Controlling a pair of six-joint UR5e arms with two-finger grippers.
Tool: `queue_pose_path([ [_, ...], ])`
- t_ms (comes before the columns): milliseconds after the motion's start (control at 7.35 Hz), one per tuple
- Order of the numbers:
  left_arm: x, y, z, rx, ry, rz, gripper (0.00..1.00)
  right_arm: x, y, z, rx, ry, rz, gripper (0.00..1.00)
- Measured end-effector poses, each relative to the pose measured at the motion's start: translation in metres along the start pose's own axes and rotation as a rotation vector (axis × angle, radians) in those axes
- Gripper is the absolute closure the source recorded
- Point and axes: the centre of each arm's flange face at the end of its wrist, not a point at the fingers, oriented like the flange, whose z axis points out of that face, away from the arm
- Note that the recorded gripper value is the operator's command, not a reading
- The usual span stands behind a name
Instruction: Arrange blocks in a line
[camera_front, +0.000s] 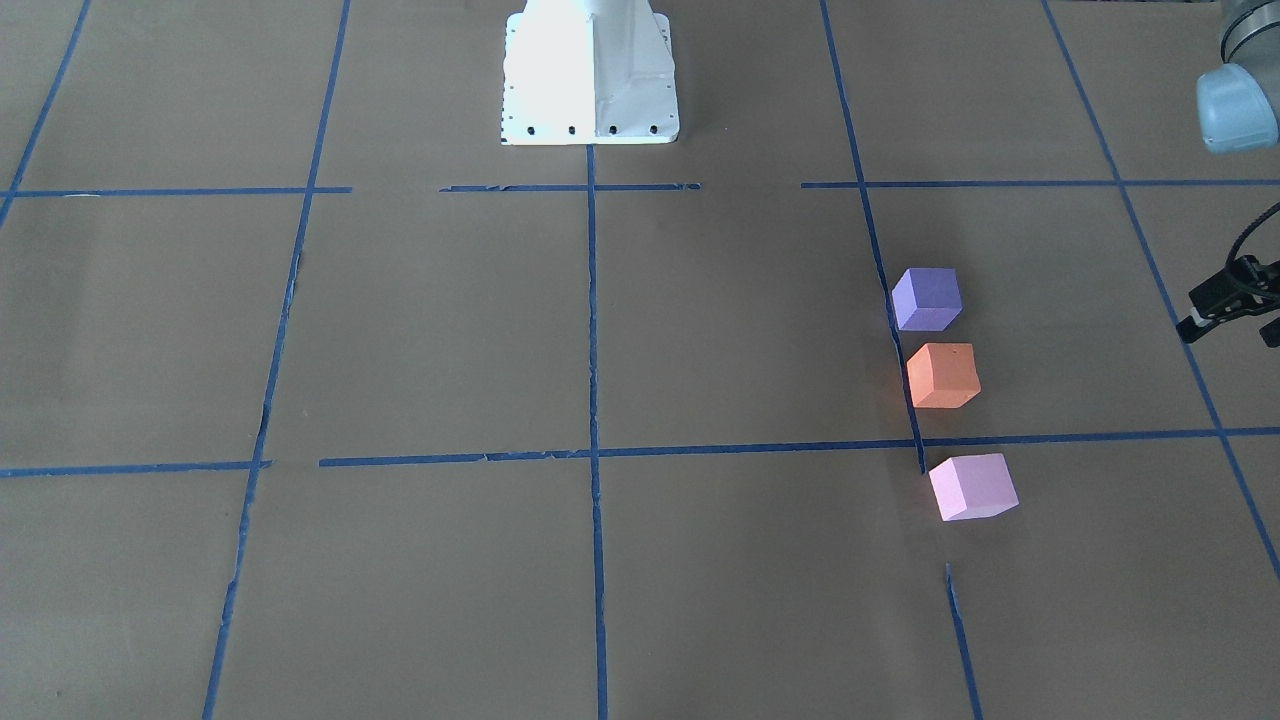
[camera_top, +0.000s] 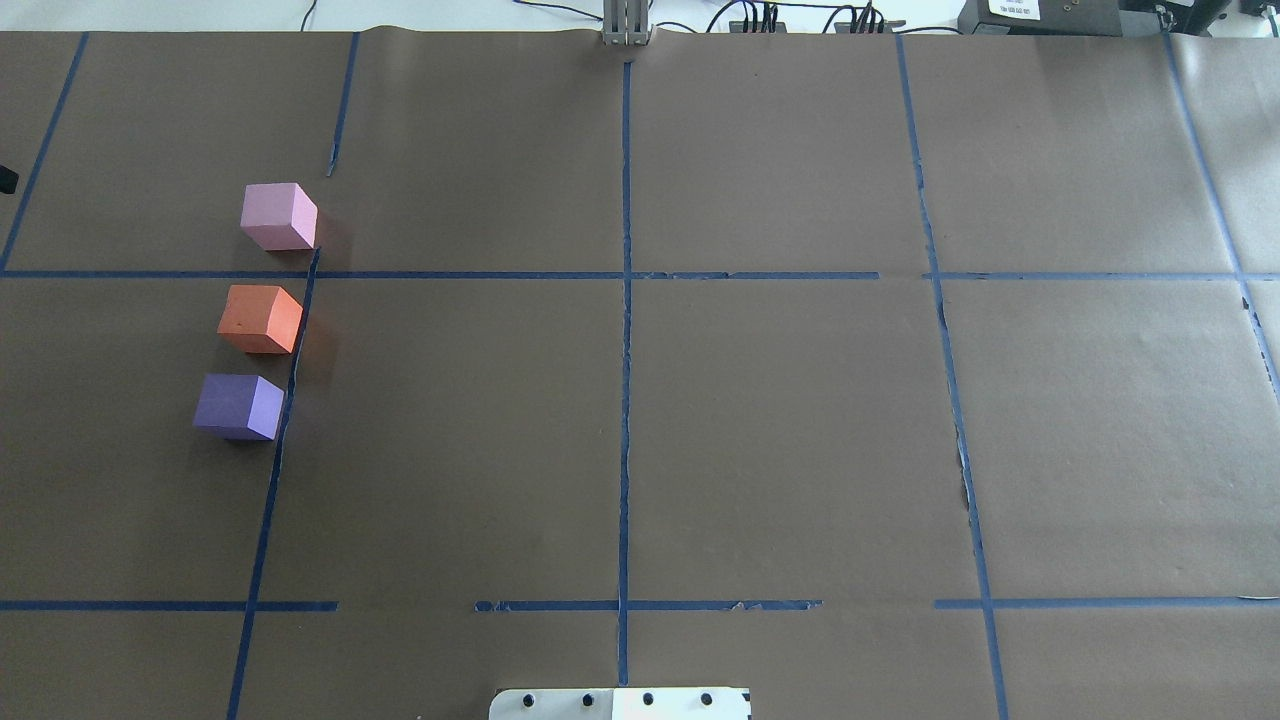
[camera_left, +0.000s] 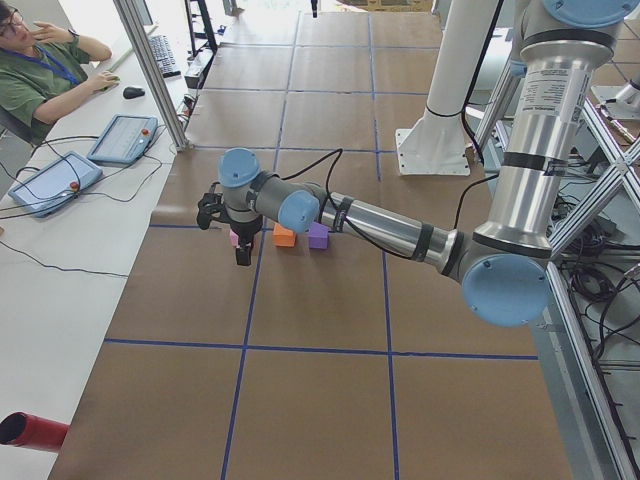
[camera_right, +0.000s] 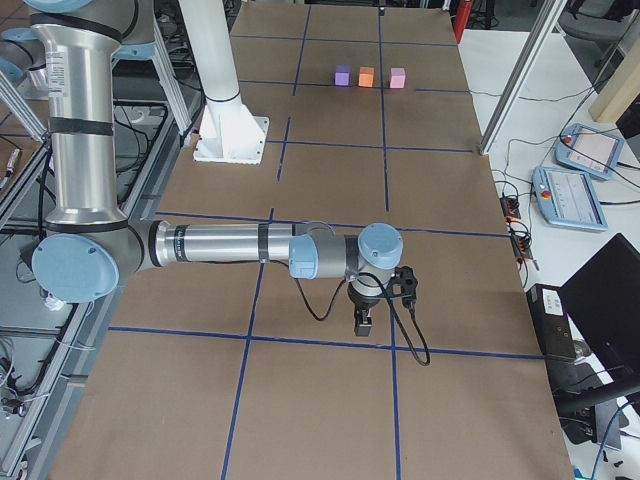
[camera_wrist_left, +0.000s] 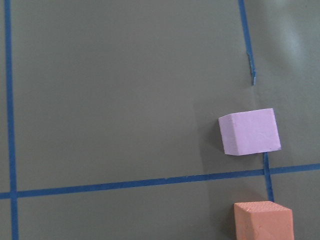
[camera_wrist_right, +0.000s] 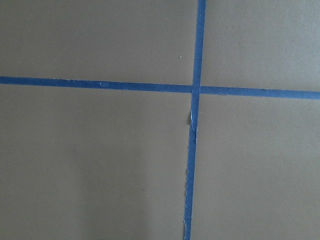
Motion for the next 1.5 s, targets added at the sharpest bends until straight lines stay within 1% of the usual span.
queue_pose_path([
  [136, -0.029, 0.004, 0.000, -0.005, -0.011, -0.018, 0.00, 0.000, 0.000, 0.000, 0.000, 0.000, 0.000, 0.00],
  [408, -0.078, 0.012, 0.011, -0.032, -0.039, -0.067, 0.00, 0.000, 0.000, 0.000, 0.000, 0.000, 0.000, 0.00],
  [816, -0.129, 0.019, 0.019, -0.057, -0.063, -0.152, 0.00, 0.000, 0.000, 0.000, 0.000, 0.000, 0.001, 0.00],
  [952, -0.138, 0.021, 0.019, -0.071, -0.068, -0.158, 0.00, 0.000, 0.000, 0.000, 0.000, 0.000, 0.001, 0.00],
  [1224, -0.156, 0.026, 0.012, -0.102, -0.075, -0.125, 0.00, 0.000, 0.000, 0.000, 0.000, 0.000, 0.000, 0.00],
  [1496, -0.168, 0.030, 0.006, -0.111, -0.075, -0.087, 0.00, 0.000, 0.000, 0.000, 0.000, 0.000, 0.001, 0.00],
])
